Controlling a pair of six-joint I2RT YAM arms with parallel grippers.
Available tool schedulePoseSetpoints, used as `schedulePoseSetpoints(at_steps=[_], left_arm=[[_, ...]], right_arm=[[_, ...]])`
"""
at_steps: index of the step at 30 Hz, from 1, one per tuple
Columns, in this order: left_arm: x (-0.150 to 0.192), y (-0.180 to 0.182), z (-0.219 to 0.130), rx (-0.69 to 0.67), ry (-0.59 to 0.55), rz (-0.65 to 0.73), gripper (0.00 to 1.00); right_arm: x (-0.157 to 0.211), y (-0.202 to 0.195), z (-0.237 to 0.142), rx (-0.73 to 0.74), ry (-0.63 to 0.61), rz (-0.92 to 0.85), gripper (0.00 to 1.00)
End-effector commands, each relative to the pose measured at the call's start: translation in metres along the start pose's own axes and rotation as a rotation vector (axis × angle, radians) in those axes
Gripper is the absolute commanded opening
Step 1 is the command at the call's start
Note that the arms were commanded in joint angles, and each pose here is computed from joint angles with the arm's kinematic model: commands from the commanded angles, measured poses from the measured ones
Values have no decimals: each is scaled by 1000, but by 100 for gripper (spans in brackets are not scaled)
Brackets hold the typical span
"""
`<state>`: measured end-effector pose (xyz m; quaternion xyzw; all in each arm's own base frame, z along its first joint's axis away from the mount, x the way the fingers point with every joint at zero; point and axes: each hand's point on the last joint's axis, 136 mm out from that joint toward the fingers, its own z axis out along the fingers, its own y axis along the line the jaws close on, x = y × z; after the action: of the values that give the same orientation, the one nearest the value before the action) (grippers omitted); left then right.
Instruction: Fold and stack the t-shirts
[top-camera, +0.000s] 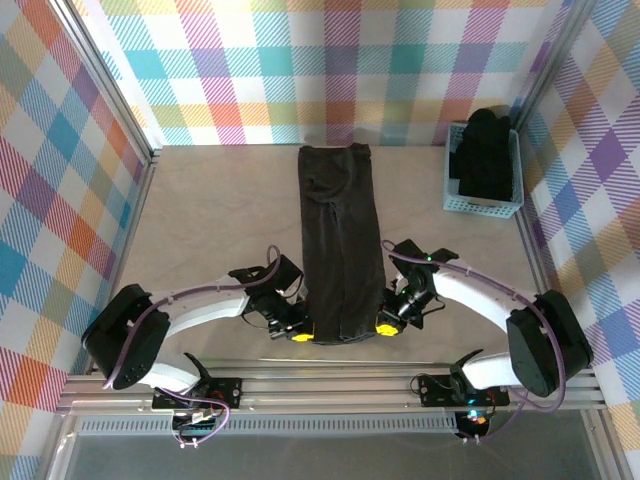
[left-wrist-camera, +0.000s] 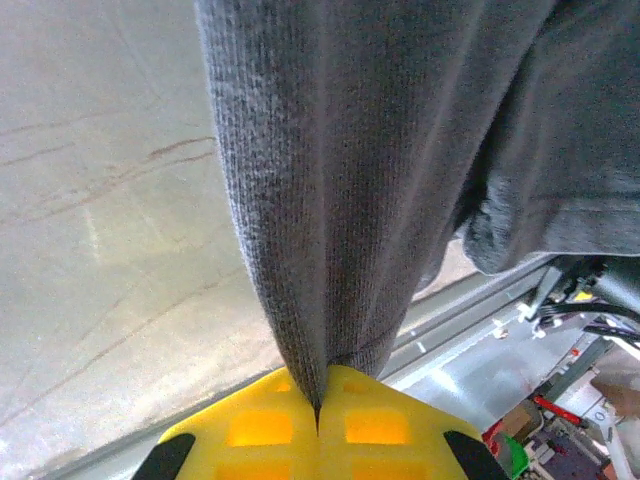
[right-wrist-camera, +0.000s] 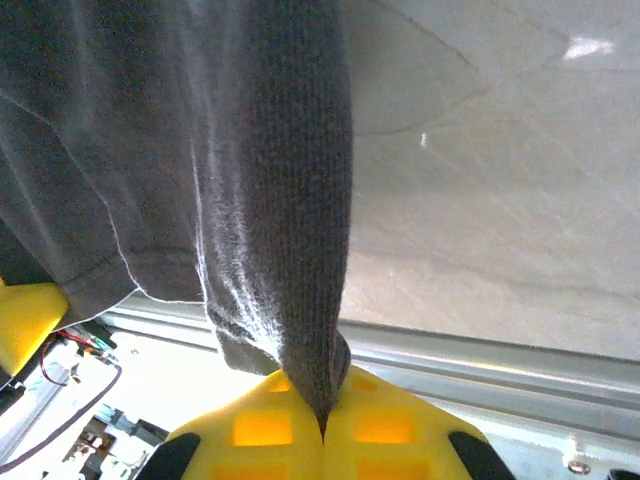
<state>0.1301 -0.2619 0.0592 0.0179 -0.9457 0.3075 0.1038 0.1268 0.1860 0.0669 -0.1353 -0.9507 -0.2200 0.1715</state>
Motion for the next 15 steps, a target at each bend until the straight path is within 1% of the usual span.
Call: schedulePoseSetpoints(at_steps=[1,5,9,12,15], left_arm=[[-5,-25,-25,23,-77,25,0],[-37,-44,-48,68,-214,3,0],[-90,-66,-70,143,-330,-46,0],[-133,-81,-90,158,-408,-63,0],[-173,-82,-106,145,-466,-97,0]], right_arm=[[-7,17,-26,-19,-47,0,0],[-35,39,-57,-65,-121,-5,0],[-70,72,-82,-112,-160,-40,0],[-103,90,-99,-128,-207,-50,0],[-139,104,-113,-142,-241,-38,0]])
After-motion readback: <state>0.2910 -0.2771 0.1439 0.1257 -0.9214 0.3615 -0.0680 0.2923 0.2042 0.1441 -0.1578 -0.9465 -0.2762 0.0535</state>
